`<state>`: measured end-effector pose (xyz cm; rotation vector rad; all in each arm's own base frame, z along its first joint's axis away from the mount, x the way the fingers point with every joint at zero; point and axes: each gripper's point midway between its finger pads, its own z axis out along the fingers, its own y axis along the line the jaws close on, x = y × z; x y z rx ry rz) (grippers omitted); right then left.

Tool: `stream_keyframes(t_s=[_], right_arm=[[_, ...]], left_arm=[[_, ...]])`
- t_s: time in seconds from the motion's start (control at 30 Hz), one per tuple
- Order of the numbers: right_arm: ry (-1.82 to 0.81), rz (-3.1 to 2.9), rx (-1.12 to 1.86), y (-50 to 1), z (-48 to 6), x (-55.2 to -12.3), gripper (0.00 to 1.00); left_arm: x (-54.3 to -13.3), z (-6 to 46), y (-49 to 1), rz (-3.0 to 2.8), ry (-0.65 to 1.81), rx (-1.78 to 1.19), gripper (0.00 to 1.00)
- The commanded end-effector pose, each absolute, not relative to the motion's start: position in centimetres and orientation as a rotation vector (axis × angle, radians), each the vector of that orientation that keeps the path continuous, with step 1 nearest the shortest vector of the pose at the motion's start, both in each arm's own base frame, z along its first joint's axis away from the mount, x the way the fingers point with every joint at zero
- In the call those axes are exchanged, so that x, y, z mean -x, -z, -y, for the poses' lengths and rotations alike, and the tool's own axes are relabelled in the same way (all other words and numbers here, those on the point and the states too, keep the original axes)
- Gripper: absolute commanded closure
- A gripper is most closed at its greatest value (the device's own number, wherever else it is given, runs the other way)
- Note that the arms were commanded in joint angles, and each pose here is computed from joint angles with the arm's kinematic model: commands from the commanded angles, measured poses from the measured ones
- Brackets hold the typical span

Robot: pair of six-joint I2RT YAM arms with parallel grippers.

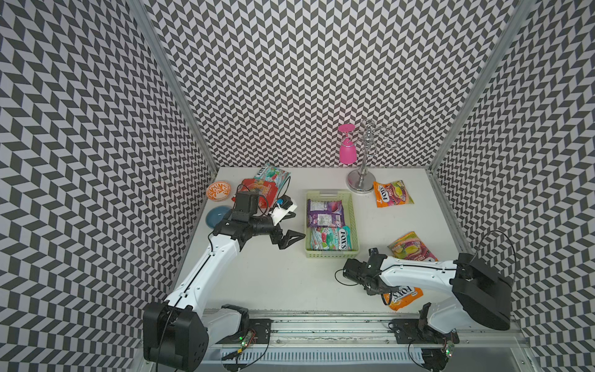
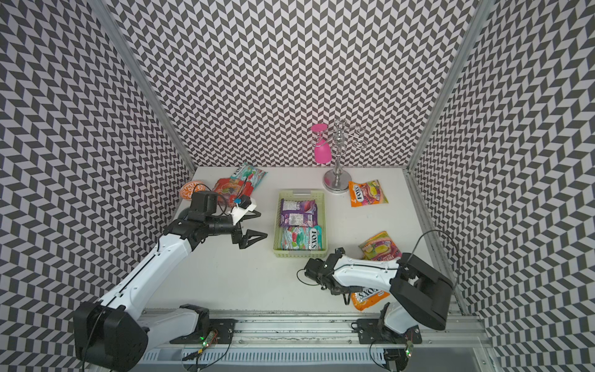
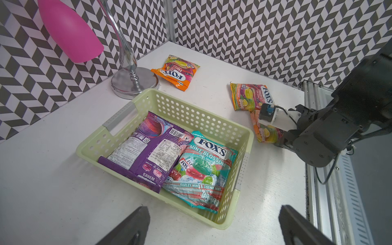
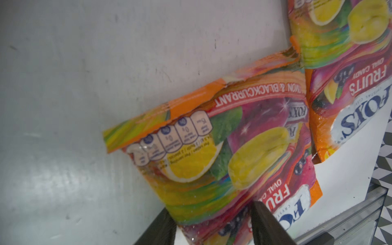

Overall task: Put the candies in the basket
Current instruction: Pick up the candy at the center of the board.

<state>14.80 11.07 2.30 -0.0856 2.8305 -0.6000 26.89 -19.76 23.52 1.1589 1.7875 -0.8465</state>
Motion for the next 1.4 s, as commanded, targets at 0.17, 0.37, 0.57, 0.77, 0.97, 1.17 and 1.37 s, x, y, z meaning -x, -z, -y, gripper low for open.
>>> stream_keyframes(t_s=[0.17,0.37,0.57,0.77,0.97,1.17,1.37], right_arm=[[0.629,-2.818,0.100,-1.2,-11.3,-14.9,0.73],[0.619,-2.824,0.117,-1.1,-11.5,-14.9,0.90],[0.572,-2.819,0.098,-2.0,-12.1,-15.0,0.97],[0.505,-2.761,0.037,-4.7,-12.7,-16.0,1.00],[0.463,-2.672,-0.052,-8.3,-12.3,-17.1,1.00],[0.450,-2.526,-0.132,-13.1,-11.6,-19.0,1.00],[0.413,-2.411,-0.035,-17.0,-12.1,-21.7,1.00]], left_arm=[[-26.6,19.9,-24.0,-1.768,0.864,-1.160,0.01],[-26.4,20.0,-24.1,-1.760,0.877,-1.161,0.01],[-26.4,19.9,-24.2,-1.761,0.874,-1.159,0.01],[-26.4,19.9,-24.4,-1.759,0.870,-1.160,0.01],[-26.5,19.8,-24.5,-1.762,0.867,-1.157,0.01],[-26.4,19.8,-24.6,-1.758,0.862,-1.160,0.01],[-26.3,19.8,-24.7,-1.750,0.856,-1.164,0.01]])
